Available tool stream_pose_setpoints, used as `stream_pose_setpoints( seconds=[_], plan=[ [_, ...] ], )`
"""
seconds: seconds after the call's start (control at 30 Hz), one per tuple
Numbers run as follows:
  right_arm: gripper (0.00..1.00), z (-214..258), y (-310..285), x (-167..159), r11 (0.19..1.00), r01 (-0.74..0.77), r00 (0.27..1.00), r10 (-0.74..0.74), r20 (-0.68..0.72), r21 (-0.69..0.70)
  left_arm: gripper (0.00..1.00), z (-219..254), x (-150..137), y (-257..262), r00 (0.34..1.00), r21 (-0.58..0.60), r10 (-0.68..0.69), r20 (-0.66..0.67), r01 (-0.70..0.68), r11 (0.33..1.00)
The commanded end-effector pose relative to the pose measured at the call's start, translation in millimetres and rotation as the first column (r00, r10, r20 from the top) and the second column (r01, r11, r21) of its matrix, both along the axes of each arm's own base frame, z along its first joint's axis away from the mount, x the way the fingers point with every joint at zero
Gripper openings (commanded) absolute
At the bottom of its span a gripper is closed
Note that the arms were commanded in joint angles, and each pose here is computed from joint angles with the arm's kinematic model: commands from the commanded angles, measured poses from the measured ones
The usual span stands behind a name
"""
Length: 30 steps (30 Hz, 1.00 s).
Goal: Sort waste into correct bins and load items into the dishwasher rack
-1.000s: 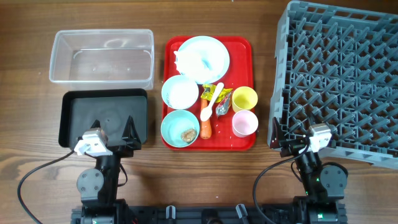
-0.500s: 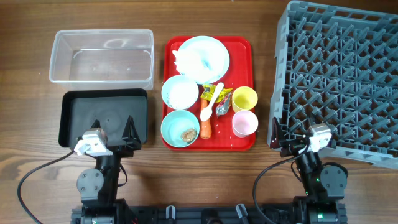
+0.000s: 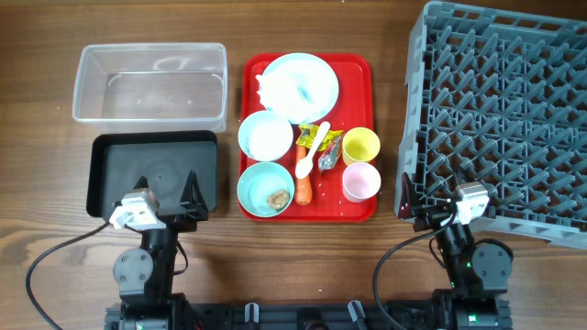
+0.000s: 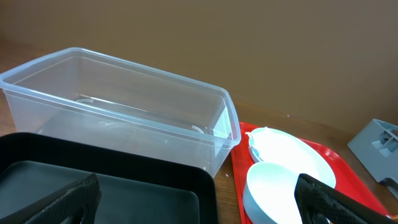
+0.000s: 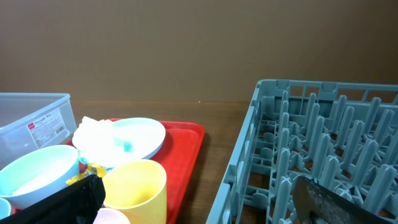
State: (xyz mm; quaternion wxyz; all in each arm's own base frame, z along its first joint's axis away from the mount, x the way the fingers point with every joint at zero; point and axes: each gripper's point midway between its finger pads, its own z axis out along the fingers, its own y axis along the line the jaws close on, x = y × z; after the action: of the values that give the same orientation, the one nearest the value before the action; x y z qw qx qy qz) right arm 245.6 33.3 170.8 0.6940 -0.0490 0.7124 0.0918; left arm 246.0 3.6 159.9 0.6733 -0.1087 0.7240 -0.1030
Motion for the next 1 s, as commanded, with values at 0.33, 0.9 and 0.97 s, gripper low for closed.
stream_pose_setpoints(
  seconds=[0.33,0.9,0.97],
  plan=[
    [1.00,19.2,7.2,-2.2,0.999,-0.042,0.996,0.040,0.075,0.027,1.00,1.5,0.2,-3.8,1.000,0.008,-0.026,0.017,0.026,1.000],
    [1.00,120.2,33.2,-9.8,0.980,-0.199,0.967,0.199,0.162,-0.011,1.00,103.4,2.4,-55.0,0.938,0.102,-0.337,-0.083,0.345,0.933],
    [1.00,148.6,39.1,-0.3,0.972,-0.237,0.965,0.236,0.118,-0.006,1.00,136.5,23.5,-53.0,0.922,0.136,-0.340,-0.187,0.367,0.920]
  ],
)
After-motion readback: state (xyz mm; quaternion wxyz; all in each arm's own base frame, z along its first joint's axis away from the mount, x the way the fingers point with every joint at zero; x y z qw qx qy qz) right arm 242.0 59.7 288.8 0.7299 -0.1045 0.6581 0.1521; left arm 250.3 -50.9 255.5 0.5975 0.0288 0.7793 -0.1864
